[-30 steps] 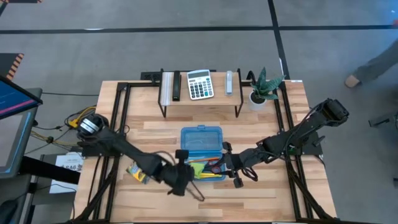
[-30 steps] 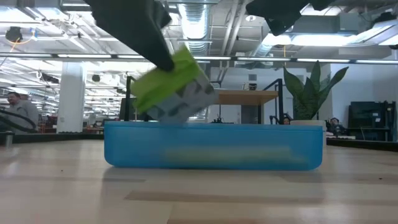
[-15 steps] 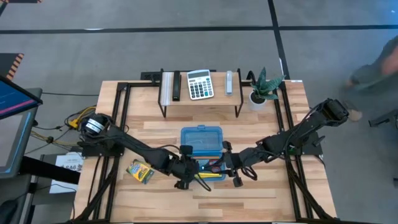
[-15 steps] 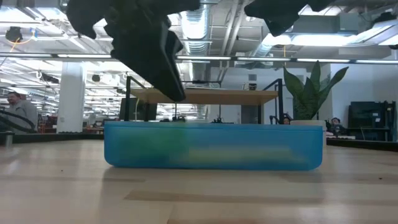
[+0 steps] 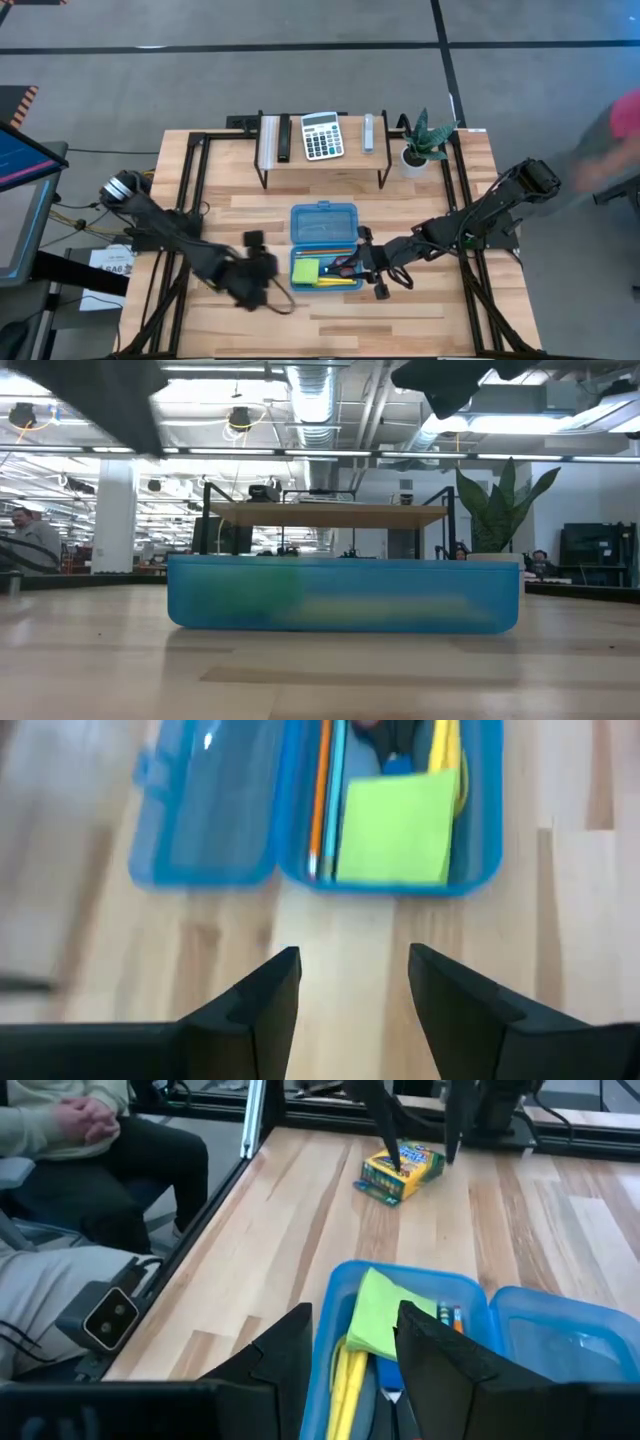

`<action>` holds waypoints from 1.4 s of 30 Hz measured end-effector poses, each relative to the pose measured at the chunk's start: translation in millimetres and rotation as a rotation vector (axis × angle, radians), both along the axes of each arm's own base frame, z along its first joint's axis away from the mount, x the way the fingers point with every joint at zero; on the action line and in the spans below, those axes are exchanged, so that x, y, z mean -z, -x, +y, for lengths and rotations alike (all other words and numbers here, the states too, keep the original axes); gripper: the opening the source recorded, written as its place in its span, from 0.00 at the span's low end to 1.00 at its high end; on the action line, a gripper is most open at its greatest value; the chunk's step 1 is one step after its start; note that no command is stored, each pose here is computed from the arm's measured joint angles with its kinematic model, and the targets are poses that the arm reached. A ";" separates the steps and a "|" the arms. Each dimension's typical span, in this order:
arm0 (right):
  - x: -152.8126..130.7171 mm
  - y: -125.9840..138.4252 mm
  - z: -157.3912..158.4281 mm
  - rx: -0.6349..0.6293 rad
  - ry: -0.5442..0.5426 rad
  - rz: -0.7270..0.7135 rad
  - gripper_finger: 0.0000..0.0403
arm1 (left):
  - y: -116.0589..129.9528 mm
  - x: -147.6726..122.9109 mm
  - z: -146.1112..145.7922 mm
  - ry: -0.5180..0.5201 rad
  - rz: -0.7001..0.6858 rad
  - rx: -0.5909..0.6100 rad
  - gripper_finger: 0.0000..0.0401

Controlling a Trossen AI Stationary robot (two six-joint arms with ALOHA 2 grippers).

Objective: Pack school essentials
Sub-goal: Put the crayon box into the blue supply box

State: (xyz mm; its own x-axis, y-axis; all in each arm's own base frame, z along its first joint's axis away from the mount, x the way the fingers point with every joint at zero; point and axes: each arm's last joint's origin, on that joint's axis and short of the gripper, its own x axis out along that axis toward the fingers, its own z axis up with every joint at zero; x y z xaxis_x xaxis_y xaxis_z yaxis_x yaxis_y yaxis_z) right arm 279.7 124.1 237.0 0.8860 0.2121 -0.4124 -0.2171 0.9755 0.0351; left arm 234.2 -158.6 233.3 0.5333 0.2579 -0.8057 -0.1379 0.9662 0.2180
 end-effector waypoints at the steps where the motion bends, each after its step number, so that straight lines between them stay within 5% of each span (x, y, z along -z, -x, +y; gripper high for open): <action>1: 0.1 0.0 0.0 0.000 0.001 0.001 0.41 | 9.7 1.8 0.7 0.031 -0.014 -0.023 0.44; 9: -1.3 -2.1 -3.4 0.006 0.009 -0.017 0.41 | 66.3 7.9 11.6 0.234 -0.003 -0.160 0.42; 19: -4.6 -5.4 -7.7 0.023 -0.005 -0.051 0.41 | 103.8 15.6 26.8 0.169 0.296 -0.500 0.42; 25: -4.6 -5.4 -7.6 0.022 -0.004 -0.051 0.41 | 105.5 25.0 30.2 0.107 0.464 -0.638 0.42; 33: -4.6 -5.5 -7.6 0.022 -0.003 -0.052 0.41 | 100.7 68.5 32.9 0.080 0.616 -0.659 0.42; 42: -4.6 -5.5 -7.5 0.020 0.001 -0.053 0.41 | 103.0 88.9 34.4 0.166 0.611 -0.684 0.42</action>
State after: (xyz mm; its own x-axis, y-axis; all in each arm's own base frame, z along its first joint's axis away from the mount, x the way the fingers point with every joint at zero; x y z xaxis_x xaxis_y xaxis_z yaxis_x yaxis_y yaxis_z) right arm 285.1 116.5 241.6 0.9106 0.1940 -0.3649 -0.1994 0.9796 0.0234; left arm 131.2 -124.2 144.4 -0.2214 0.2159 -0.9510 -0.5956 0.7422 0.3071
